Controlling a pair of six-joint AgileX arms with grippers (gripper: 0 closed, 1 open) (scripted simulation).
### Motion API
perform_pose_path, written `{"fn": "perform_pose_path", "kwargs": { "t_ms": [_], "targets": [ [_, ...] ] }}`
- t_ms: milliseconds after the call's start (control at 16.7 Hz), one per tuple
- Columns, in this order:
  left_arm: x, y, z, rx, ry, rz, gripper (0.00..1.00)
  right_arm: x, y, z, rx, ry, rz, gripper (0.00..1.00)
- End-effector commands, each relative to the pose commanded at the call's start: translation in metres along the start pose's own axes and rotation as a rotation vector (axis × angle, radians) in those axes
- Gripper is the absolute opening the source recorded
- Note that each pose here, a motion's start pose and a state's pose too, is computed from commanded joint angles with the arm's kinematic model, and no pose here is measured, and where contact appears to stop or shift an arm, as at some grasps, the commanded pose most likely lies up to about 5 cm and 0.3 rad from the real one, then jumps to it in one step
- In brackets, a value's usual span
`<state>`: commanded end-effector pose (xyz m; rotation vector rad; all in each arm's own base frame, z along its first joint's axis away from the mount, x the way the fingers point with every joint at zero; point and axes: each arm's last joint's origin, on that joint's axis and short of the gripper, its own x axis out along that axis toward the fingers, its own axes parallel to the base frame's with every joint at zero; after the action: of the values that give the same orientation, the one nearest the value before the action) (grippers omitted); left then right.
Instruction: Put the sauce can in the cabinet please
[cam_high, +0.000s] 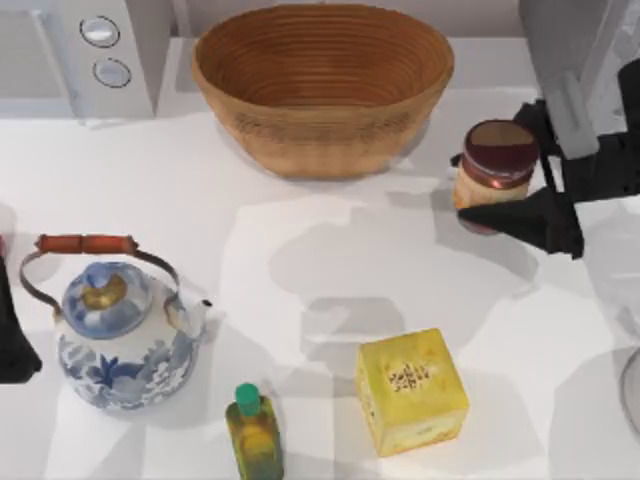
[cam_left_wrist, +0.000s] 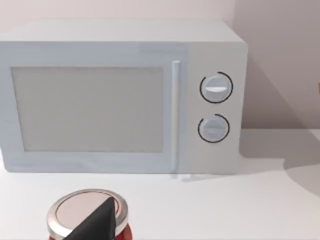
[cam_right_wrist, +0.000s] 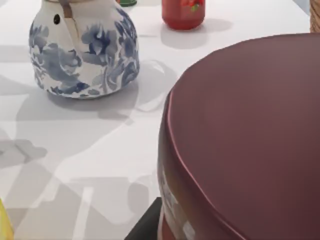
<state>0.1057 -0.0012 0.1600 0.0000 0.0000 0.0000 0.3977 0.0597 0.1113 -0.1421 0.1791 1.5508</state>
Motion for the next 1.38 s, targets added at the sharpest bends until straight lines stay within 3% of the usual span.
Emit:
{"fn": "perform_pose_path", "kwargs": {
  "t_ms": [120, 300, 660, 840, 1080, 1380],
  "targets": [
    [0.0, 0.0, 0.0, 0.0, 0.0, 0.0, 1.0, -0.006, 0.005, 0.025, 0.023, 0.001, 0.004, 0.0],
    [0.0, 0.0, 0.0, 0.0, 0.0, 0.0, 1.0, -0.013, 0.008, 0.063, -0.023, -0.005, -0.001, 0.0],
    [0.0, 0.0, 0.0, 0.0, 0.0, 0.0, 1.0, -0.014, 0.008, 0.066, -0.018, -0.005, -0.001, 0.0],
    [0.0, 0.0, 0.0, 0.0, 0.0, 0.0, 1.0, -0.02, 0.021, 0.069, 0.03, 0.044, -0.04, 0.0],
    [0.0, 0.0, 0.0, 0.0, 0.0, 0.0, 1.0, -0.04, 0.063, 0.081, 0.111, 0.198, -0.206, 0.0],
    [0.0, 0.0, 0.0, 0.0, 0.0, 0.0, 1.0, -0.067, 0.137, 0.129, -0.011, 0.337, -0.584, 0.0]
  ]
}}
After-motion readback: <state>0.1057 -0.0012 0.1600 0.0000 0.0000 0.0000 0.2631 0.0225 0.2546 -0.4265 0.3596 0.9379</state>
